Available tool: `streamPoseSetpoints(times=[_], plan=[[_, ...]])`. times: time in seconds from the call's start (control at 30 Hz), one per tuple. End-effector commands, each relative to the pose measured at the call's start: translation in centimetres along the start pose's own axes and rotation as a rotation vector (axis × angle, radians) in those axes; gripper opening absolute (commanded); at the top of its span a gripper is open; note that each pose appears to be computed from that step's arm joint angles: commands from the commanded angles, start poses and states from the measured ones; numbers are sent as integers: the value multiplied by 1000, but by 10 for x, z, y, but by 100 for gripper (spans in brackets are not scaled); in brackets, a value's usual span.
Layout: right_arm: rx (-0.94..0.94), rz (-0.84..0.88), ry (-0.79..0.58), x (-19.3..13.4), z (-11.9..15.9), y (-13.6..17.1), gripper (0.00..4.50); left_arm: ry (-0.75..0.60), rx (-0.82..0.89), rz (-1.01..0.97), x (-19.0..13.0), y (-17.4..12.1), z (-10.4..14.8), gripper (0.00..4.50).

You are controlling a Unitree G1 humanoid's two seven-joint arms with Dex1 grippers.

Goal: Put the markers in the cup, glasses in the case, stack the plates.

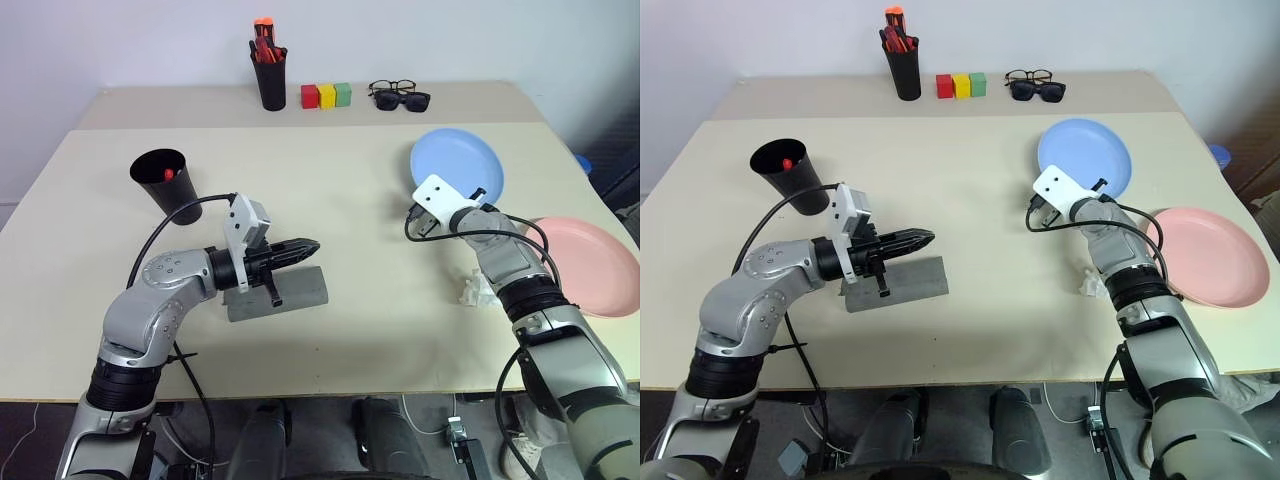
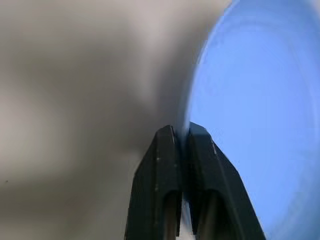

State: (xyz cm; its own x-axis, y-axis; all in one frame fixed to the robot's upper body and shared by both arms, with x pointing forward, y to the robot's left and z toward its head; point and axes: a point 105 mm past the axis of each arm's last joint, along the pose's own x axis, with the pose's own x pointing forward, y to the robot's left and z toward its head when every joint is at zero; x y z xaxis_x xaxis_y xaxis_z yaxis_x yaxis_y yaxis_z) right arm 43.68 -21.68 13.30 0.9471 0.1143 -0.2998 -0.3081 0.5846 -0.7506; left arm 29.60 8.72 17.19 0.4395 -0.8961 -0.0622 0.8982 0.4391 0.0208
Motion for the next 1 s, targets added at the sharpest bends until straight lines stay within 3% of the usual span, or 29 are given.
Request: streamPoseSetpoints(times=[0.03, 0.13, 0.27, 0.43, 0.53, 0.7, 0.87, 1.0], plan=[[-30, -115, -54, -29, 12, -39, 4, -43, 6, -59, 4, -10, 9, 0], [-44, -141, -39, -70, 2, -56, 4, -50, 35, -93, 14, -14, 8, 0], [-41, -133, 106, -143, -34, -66, 4, -40, 15, -132, 28, -10, 4, 0], [29, -96, 272, -187, -75, -54, 4, -49, 30, -174, 37, -5, 3, 0], [93, -79, 276, -191, -83, -47, 100, -46, 38, -182, 41, -3, 2, 0], [160, -27, 187, -184, -71, -34, 347, -47, 48, -152, 38, 3, -1, 0], [236, 158, 67, -179, -48, 5, 347, -42, 52, -93, 31, 10, -5, 0], [285, 199, 85, -170, -52, 25, 347, -42, 53, -59, 24, 14, -6, 0]])
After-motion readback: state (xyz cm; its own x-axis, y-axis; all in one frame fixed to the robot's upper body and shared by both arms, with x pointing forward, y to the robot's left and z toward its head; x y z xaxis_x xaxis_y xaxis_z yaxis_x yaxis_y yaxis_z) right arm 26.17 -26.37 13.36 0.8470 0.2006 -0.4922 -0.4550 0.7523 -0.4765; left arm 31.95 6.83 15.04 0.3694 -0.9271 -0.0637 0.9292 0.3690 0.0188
